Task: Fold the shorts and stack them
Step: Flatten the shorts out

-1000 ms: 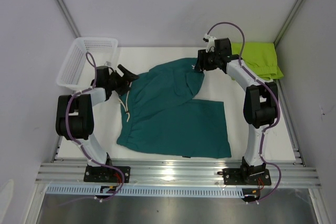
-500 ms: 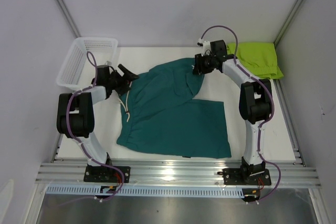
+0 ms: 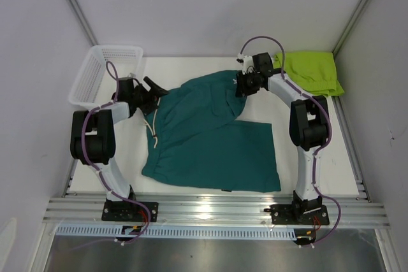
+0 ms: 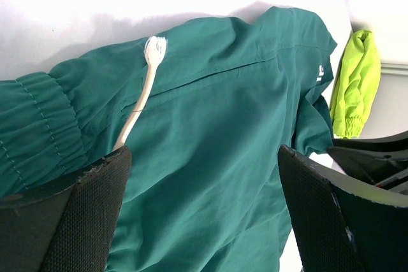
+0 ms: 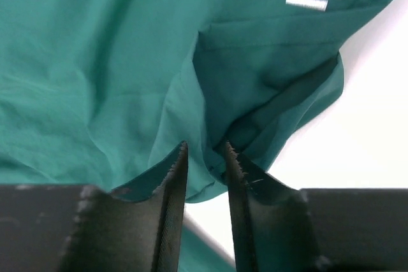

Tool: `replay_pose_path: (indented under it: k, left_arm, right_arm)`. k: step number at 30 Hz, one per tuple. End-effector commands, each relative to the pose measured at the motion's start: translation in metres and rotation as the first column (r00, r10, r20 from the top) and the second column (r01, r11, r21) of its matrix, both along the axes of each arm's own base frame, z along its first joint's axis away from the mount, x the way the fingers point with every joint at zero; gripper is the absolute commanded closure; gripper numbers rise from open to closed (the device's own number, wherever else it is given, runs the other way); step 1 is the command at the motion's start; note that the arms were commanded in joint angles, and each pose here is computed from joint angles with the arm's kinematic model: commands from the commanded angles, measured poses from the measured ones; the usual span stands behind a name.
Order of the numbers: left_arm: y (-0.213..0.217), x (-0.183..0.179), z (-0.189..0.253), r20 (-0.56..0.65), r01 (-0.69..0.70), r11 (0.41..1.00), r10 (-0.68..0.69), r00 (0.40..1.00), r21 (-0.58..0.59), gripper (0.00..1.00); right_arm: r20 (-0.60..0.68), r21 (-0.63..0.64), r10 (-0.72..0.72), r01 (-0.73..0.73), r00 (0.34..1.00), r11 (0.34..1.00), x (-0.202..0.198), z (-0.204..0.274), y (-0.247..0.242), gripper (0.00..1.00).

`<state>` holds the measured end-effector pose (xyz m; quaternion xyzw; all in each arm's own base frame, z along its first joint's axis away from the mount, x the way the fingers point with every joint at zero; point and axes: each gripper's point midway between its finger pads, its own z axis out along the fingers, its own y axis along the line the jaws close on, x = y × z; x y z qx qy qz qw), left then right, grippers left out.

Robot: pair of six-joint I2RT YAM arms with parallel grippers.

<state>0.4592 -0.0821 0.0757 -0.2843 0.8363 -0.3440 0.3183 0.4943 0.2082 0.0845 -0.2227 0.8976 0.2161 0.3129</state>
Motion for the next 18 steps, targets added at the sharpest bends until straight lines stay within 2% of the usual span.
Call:
replay_pose_path:
  k: [1,4,6,10,11,14,15,18]
  left_arm:
    - [0.002,0.012,0.014,0.050,0.008,0.999,-0.009,0.999,0.035,0.03]
    - [0.002,0.011,0.015,0.052,0.010,0.999,-0.012,0.999,0.039,0.03]
    - [0.002,0.011,0.015,0.052,0.011,0.999,-0.013,0.999,0.040,0.03]
    - [0.003,0.011,0.013,0.046,0.014,0.999,-0.015,0.999,0.040,0.03]
    - [0.003,0.011,0.013,0.046,0.014,0.999,-0.015,0.999,0.040,0.04]
    - [0.004,0.013,0.013,0.045,0.011,0.999,-0.013,0.999,0.038,0.03]
    - [0.004,0.013,0.013,0.045,0.010,0.999,-0.012,0.999,0.037,0.03]
    - [0.006,0.014,0.009,0.036,0.001,0.999,-0.003,0.999,0.039,0.03]
  right_arm:
    - [0.050,-0.066,0.012,-0.008,0.999,0.998,-0.005,0.016,-0.001,0.64]
    - [0.057,-0.069,0.017,-0.013,0.998,0.998,-0.005,0.019,0.000,0.64]
    - [0.061,-0.071,0.014,-0.010,0.998,0.997,-0.004,0.021,-0.001,0.72]
    - [0.052,-0.112,0.033,-0.027,0.998,0.993,-0.009,0.019,-0.001,0.72]
    - [0.055,-0.126,0.028,-0.021,0.998,0.992,-0.009,0.019,-0.002,0.81]
    - [0.052,-0.152,-0.009,0.017,0.999,0.988,-0.010,0.015,-0.007,0.97]
    - [0.049,-0.159,-0.026,0.033,0.998,0.987,-0.014,0.013,-0.012,1.00]
    - [0.069,-0.105,-0.125,0.132,0.990,0.986,-0.014,0.017,-0.027,1.00]
